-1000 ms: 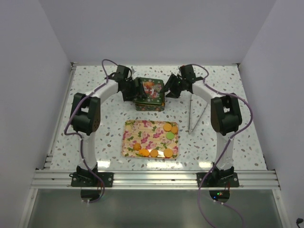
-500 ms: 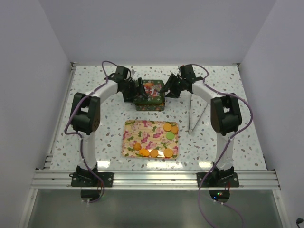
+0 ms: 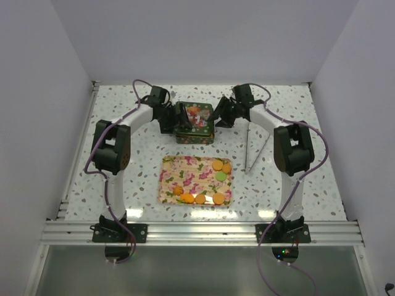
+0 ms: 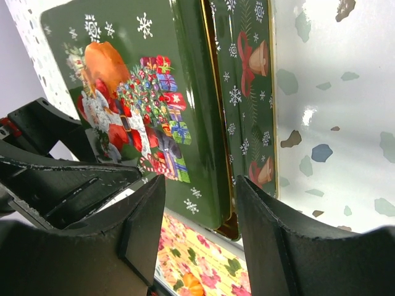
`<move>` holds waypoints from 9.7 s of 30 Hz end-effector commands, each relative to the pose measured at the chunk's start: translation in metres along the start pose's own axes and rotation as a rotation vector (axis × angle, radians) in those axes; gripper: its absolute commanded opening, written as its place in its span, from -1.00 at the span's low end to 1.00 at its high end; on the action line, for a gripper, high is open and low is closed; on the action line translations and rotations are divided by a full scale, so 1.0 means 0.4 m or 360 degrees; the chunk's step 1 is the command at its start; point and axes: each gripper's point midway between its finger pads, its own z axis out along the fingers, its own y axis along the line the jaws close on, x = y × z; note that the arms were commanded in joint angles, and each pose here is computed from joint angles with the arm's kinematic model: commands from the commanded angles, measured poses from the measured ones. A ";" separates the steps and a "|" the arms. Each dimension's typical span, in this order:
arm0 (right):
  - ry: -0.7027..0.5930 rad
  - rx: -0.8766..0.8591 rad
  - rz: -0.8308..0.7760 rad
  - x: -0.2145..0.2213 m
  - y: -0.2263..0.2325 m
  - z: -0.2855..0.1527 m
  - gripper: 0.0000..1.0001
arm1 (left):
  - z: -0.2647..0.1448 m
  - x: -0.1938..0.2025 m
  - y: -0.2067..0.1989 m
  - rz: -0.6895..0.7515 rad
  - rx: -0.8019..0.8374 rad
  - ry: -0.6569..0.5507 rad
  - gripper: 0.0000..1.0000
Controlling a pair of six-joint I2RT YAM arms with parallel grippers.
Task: Pack the cookies
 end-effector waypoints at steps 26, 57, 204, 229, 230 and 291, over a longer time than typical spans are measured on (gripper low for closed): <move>-0.0032 0.0010 -0.0065 -0.017 0.013 -0.011 0.07 | -0.044 -0.081 -0.024 0.0109 -0.0016 -0.0107 1.00; -0.0013 0.0068 -0.0049 -0.012 -0.032 0.018 -0.32 | -0.021 -0.019 0.017 0.0123 -0.0105 -0.0017 1.00; 0.0006 -0.0282 -0.0416 -0.159 0.134 0.187 0.13 | -0.135 -0.023 -0.247 0.0319 0.0300 -0.0373 -1.00; -0.0104 -0.0225 -0.0444 -0.199 0.158 0.139 0.36 | -0.077 0.061 -0.119 0.0246 0.0011 -0.0216 -1.00; -0.0127 -0.0227 -0.0448 -0.210 0.165 0.129 0.48 | -0.095 0.039 -0.135 0.0253 0.0023 -0.0254 -0.99; -0.0486 -0.0333 -0.0838 0.389 0.127 -0.802 0.97 | -0.497 0.014 0.463 0.0369 -0.1271 -0.1800 1.00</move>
